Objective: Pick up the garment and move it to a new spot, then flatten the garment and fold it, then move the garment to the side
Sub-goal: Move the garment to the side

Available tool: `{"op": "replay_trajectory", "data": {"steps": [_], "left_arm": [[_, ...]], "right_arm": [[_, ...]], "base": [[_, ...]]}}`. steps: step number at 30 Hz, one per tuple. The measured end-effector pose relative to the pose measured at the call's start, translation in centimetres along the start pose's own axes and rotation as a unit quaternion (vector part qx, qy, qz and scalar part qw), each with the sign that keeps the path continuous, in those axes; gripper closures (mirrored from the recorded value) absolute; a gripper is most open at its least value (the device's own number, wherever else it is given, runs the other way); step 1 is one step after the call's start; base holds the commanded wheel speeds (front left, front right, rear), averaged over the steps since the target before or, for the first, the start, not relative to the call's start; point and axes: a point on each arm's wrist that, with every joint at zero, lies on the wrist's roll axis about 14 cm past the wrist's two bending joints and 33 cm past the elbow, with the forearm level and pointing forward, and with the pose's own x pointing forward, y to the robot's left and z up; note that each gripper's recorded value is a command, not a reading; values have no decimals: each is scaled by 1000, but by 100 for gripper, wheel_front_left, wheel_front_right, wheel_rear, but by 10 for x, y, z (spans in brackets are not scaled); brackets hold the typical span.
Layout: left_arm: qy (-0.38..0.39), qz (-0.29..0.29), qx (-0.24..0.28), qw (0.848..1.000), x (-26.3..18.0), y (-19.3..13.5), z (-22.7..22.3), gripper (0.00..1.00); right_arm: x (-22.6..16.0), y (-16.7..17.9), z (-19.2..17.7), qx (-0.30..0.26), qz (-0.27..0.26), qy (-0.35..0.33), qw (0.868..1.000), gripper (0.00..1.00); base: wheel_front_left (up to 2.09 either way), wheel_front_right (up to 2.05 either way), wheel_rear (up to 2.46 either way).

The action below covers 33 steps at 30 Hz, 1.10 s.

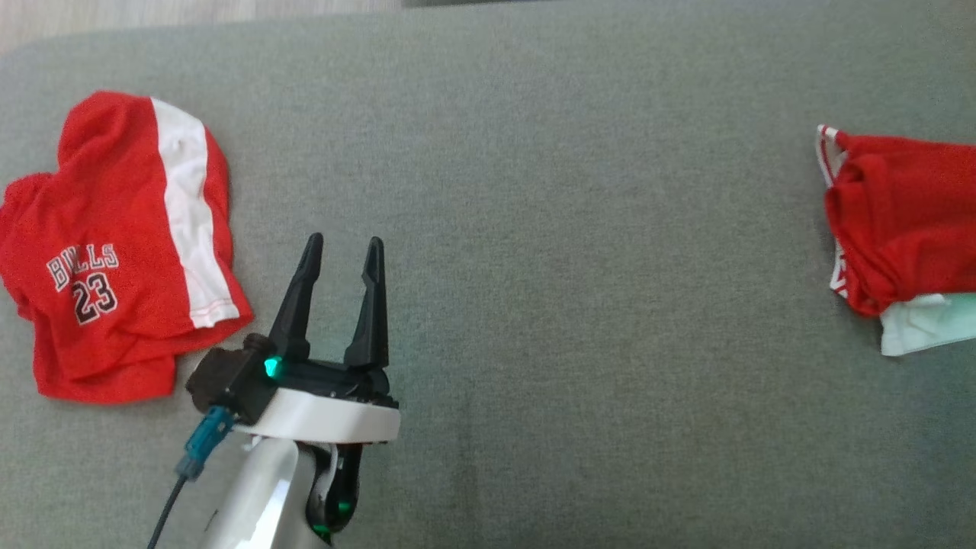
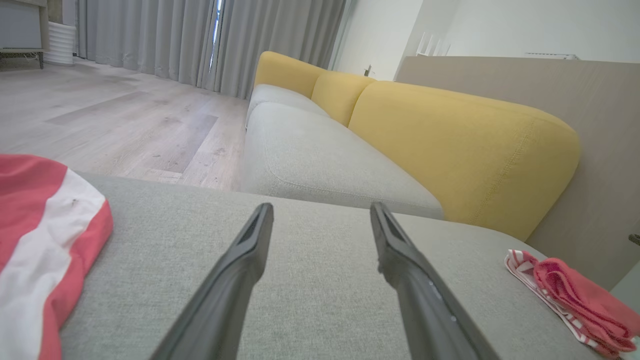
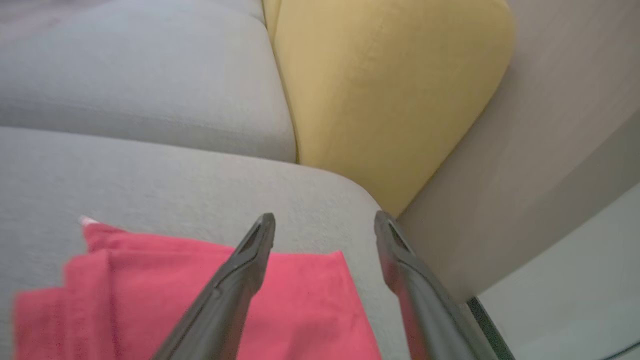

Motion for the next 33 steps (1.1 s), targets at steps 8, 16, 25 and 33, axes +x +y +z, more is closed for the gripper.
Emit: {"op": "replay_trajectory", "data": {"steps": [8, 16, 25, 33], "left_arm": [[-35, 1, 6, 999, -9, -6, 27, 0], [-55, 11, 9, 998, -32, -7, 41, 0], [-58, 27, 8, 998, -53, -4, 41, 0], [-40, 47, -2, 998, -68, 3, 28, 0]], "right_arm": [[-36, 49, 77, 93, 52, -137, 985, 0], [-99, 100, 157, 182, 122, -250, 943, 0], [-130, 134, 117, 257, 172, -218, 926, 0], [-147, 158, 55, 278, 178, -177, 927, 0]], "base": [[0, 0, 0], [0, 0, 0], [0, 0, 0], [0, 0, 0]]}}
